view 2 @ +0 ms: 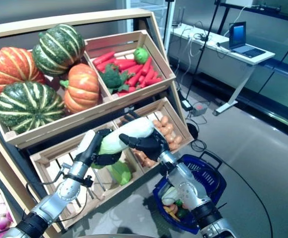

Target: Put vegetables into the basket

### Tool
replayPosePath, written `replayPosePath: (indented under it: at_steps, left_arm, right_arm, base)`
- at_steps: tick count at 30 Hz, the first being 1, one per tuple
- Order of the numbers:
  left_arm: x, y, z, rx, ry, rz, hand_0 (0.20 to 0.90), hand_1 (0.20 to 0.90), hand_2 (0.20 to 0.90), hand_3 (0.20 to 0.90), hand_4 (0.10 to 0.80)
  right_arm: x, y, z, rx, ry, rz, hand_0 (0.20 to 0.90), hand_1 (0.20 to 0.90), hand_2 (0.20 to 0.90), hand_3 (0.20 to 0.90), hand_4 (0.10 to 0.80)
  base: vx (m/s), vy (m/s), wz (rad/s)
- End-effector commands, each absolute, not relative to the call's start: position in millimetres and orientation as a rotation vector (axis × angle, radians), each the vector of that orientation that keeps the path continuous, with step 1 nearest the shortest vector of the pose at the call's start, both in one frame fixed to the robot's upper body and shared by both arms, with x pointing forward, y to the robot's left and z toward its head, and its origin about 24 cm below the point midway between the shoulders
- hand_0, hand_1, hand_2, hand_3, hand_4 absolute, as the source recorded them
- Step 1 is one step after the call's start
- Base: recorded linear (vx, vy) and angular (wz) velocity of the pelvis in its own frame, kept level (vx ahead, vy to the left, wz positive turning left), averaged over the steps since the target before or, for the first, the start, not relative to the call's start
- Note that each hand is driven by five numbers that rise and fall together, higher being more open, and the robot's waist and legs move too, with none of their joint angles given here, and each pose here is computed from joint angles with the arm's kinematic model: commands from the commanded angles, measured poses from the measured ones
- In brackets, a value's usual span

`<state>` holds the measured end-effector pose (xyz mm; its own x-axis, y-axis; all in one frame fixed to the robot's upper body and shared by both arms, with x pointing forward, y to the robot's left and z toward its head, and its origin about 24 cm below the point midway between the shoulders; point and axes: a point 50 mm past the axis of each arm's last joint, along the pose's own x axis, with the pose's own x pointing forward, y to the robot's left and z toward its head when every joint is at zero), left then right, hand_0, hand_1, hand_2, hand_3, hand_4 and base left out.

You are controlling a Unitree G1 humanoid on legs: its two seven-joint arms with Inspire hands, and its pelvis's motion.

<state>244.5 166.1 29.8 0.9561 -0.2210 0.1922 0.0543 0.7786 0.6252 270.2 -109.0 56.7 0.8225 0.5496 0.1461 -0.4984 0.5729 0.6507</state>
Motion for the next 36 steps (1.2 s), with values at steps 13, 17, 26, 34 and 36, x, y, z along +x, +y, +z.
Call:
replayPosePath:
  at_steps: [13,17,26,34,36]
  left_arm:
    - [247.5,92.2,110.3,0.474,-0.829,-0.398,0.300,0.300,0.300,0.300,0.400]
    - [249.0,92.0,107.7,0.486,-0.808,-0.393,0.300,0.300,0.300,0.300,0.400]
    - [256.1,96.9,93.4,0.525,-0.694,-0.373,0.900,0.900,0.900,0.900,0.800]
    - [263.9,123.4,58.7,0.643,-0.468,-0.323,0.900,0.900,0.900,0.900,0.800]
    - [264.6,133.3,49.2,0.670,-0.409,-0.300,0.900,0.900,0.900,0.900,0.800]
  right_arm:
    - [285.7,-74.9,150.1,1.002,-0.354,0.830,0.300,0.300,0.300,0.300,0.400]
    - [286.0,-75.8,152.2,0.996,-0.369,0.829,0.300,0.300,0.300,0.300,0.400]
    - [288.9,-80.3,157.5,0.897,-0.410,0.800,0.300,0.300,0.300,0.300,0.400]
    - [296.3,-116.1,169.1,0.702,-0.506,0.672,0.300,0.300,0.300,0.300,0.400]
    - [298.0,-128.7,169.6,0.689,-0.528,0.630,0.300,0.300,0.300,0.300,0.400]
  base:
    - [0.000,0.000,0.00]
    - [0.000,0.000,0.00]
    - [0.000,0.000,0.00]
    - [0.000,0.000,0.00]
    - [0.000,0.000,0.00]
